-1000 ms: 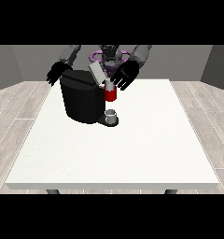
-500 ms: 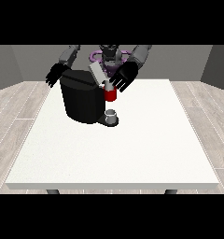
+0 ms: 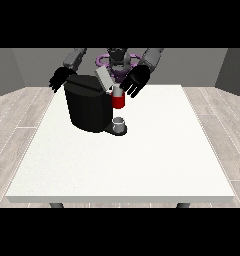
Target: Insert the coffee pod into the coffee machine and close the lid
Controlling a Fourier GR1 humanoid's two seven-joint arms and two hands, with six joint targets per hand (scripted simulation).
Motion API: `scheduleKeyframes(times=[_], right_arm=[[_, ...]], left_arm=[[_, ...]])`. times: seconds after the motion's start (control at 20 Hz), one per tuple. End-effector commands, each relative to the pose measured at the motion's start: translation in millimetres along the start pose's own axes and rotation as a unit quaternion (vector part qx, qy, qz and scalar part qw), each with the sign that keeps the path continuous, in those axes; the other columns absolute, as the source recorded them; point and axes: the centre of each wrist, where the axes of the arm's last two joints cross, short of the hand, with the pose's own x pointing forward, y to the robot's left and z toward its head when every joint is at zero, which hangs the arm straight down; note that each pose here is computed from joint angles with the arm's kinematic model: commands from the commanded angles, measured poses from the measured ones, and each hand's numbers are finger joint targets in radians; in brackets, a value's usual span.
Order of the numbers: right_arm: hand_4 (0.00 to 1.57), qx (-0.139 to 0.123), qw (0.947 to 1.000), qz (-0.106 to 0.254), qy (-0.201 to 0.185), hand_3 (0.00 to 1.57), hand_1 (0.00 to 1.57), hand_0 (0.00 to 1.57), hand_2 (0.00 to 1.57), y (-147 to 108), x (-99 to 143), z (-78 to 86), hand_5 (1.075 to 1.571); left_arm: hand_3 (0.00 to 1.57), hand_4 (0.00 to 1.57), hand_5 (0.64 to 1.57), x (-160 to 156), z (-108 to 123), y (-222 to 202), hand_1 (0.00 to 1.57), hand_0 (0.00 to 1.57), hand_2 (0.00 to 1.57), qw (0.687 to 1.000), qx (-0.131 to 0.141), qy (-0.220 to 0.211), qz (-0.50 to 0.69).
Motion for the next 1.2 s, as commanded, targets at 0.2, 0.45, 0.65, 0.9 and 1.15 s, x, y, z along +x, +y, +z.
scheduleKeyframes(times=[0.2, 0.45, 0.65, 0.9, 1.15], right_arm=[[0.41, 0.002, 1.0, -0.002, -0.006, 0.0, 0.0, 0.0, 0.0, 12, 1, -1.2, 1.571], [0.36, 0.007, 0.9998, 0.019, 0.003, 0.0, 0.0, 0.0, 0.0, -2, -10, 8.1, 1.571], [0.39, -0.015, 0.9999, -0.002, -0.004, 0.0, 0.0, 0.0, 0.0, -5, 1, -8.7, 1.571], [0.41, -0.019, 0.9997, 0.004, 0.017, 0.0, 0.0, 0.0, 0.0, 4, -21, 12.4, 1.571], [0.38, -0.011, 0.9996, 0.006, 0.026, 0.0, 0.0, 0.0, 0.0, -19, -19, 9.5, 1.571]], left_arm=[[0.86, 0.36, 1.571, 3, -1, 14, 0.91, 0.91, 1.02, 1.0, -0.005, -0.018, -0.016], [0.0, 0.0, 1.571, -10, 4, -6, 0.0, 0.0, 0.0, 0.997, -0.046, 0.002, -0.061], [0.0, 0.0, 1.571, 3, 0, -8, 0.0, 0.0, 0.0, 0.996, -0.057, -0.022, -0.062], [0.0, 0.0, 1.571, -3, 3, -10, 0.0, 0.0, 0.0, 0.997, -0.056, -0.023, -0.055], [0.0, 0.0, 1.571, -4, 4, 15, 0.0, 0.0, 0.0, 0.997, -0.064, -0.008, -0.043]])
